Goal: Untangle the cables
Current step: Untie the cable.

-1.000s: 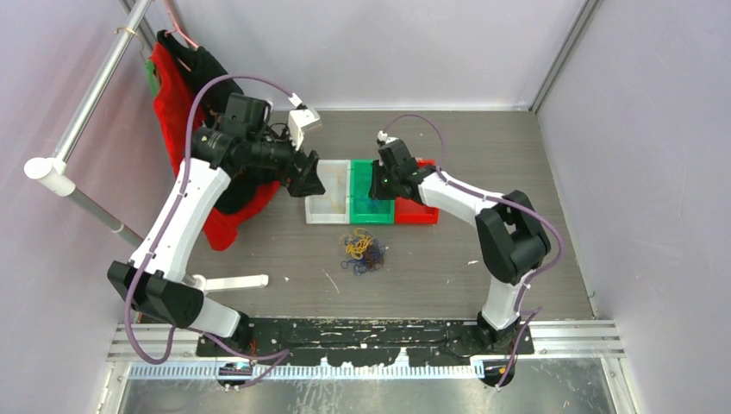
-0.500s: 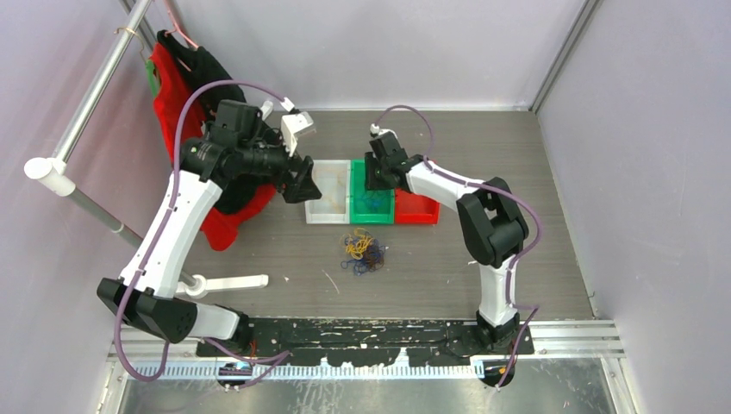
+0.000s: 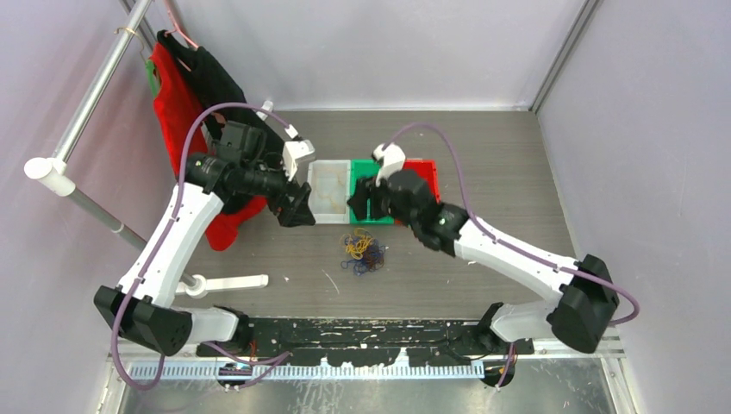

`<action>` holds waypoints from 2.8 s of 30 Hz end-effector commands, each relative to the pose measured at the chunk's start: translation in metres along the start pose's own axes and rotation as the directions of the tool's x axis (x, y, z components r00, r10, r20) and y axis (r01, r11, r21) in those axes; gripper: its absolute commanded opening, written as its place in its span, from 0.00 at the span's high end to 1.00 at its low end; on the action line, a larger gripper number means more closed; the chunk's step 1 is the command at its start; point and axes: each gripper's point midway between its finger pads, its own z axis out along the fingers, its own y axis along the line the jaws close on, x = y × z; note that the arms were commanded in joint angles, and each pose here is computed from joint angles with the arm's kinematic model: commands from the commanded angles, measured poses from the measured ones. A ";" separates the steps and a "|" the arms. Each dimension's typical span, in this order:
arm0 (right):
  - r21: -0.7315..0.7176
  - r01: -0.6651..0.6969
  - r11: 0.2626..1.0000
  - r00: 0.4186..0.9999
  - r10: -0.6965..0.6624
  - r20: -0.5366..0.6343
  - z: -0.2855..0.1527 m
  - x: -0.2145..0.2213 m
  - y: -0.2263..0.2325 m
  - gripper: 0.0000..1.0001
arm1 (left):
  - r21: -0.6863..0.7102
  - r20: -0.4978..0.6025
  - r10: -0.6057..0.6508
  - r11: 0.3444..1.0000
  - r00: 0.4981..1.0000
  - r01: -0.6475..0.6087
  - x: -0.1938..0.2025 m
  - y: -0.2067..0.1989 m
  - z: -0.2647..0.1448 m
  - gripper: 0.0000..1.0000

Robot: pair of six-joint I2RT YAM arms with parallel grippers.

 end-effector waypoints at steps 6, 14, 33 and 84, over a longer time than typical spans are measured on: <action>-0.062 -0.053 0.997 0.968 0.036 -0.247 -0.007 0.117 0.026 0.36 | 0.062 -0.043 0.084 0.995 0.996 -0.081 0.054 -0.018 0.017 0.19; 0.108 -0.128 0.986 0.935 0.156 -0.319 0.016 0.145 -0.005 0.48 | 0.073 -0.099 0.104 0.993 0.990 -0.097 0.077 -0.023 0.072 0.25; 0.184 -0.264 0.947 0.909 0.308 -0.280 0.005 0.143 -0.037 0.62 | 0.194 -0.252 0.291 0.950 0.923 -0.246 0.112 -0.015 0.172 0.36; -0.550 -0.096 0.830 0.961 0.222 0.166 -0.104 -0.028 0.073 0.35 | -0.138 0.142 0.788 0.616 0.600 -0.776 -0.067 -0.093 -0.039 1.00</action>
